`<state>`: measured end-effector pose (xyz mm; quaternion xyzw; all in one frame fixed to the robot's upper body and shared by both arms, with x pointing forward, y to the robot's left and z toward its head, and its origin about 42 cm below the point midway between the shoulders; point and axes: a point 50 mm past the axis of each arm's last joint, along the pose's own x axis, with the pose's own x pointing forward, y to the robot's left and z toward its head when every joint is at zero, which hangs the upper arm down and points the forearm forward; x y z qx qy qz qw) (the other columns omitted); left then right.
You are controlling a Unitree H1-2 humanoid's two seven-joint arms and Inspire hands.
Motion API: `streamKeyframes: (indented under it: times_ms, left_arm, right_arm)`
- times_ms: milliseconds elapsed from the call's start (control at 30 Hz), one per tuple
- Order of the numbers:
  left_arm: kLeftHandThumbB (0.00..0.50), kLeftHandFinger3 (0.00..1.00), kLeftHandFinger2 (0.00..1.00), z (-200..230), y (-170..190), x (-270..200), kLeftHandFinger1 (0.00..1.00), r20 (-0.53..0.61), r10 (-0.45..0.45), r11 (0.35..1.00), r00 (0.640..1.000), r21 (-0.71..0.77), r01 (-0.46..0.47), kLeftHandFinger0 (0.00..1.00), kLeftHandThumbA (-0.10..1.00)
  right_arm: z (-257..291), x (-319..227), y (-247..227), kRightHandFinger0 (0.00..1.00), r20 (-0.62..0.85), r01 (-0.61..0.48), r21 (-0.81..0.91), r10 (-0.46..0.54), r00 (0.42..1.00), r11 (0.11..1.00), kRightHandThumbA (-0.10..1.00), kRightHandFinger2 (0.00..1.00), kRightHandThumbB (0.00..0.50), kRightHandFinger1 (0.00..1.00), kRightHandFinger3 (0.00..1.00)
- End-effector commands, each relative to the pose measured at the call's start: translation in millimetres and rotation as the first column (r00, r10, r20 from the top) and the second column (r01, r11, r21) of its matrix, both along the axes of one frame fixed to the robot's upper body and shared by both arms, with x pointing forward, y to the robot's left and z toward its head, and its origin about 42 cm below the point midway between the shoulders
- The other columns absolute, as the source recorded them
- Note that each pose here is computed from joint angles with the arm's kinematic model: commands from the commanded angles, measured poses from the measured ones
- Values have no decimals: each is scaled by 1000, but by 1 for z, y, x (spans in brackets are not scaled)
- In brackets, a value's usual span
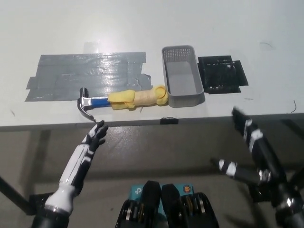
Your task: The robot picks the hammer placed on top of the gray container with right hand and places it on the grey area of the desk
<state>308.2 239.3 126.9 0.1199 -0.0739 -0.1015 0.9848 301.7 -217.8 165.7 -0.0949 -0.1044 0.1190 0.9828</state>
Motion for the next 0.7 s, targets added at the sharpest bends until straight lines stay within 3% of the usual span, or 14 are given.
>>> streamKeyframes:
  times_ms: [0, 233, 467, 667]
  left_arm:
    - [125, 1000, 1000, 11, 2, -20, 1000, 102, 27, 998, 994, -57, -21, 1000, 1000]
    - [122, 1000, 1000, 4, 5, -34, 1000, 72, 33, 998, 997, -54, -29, 1000, 1000]
    - [118, 1000, 1000, -3, 8, -39, 1000, 61, 30, 997, 998, -67, -26, 1000, 1000]
    - [121, 1000, 1000, -4, 10, -40, 1000, 54, 38, 998, 998, -59, -34, 1000, 997]
  right_arm:
    - [3, -13, 4, 1000, 146, -16, 27, 12, 989, 1000, 865, 1000, 272, 1000, 1000]
    - [-15, -22, 4, 1000, 102, -21, 11, 20, 995, 1000, 841, 1000, 252, 1000, 1000]
    - [-26, -28, 5, 1000, 66, -19, 6, 19, 998, 1000, 815, 1000, 287, 1000, 1000]
    - [-28, -26, 7, 1000, 71, -35, -3, 35, 997, 999, 757, 1000, 269, 1000, 1000]
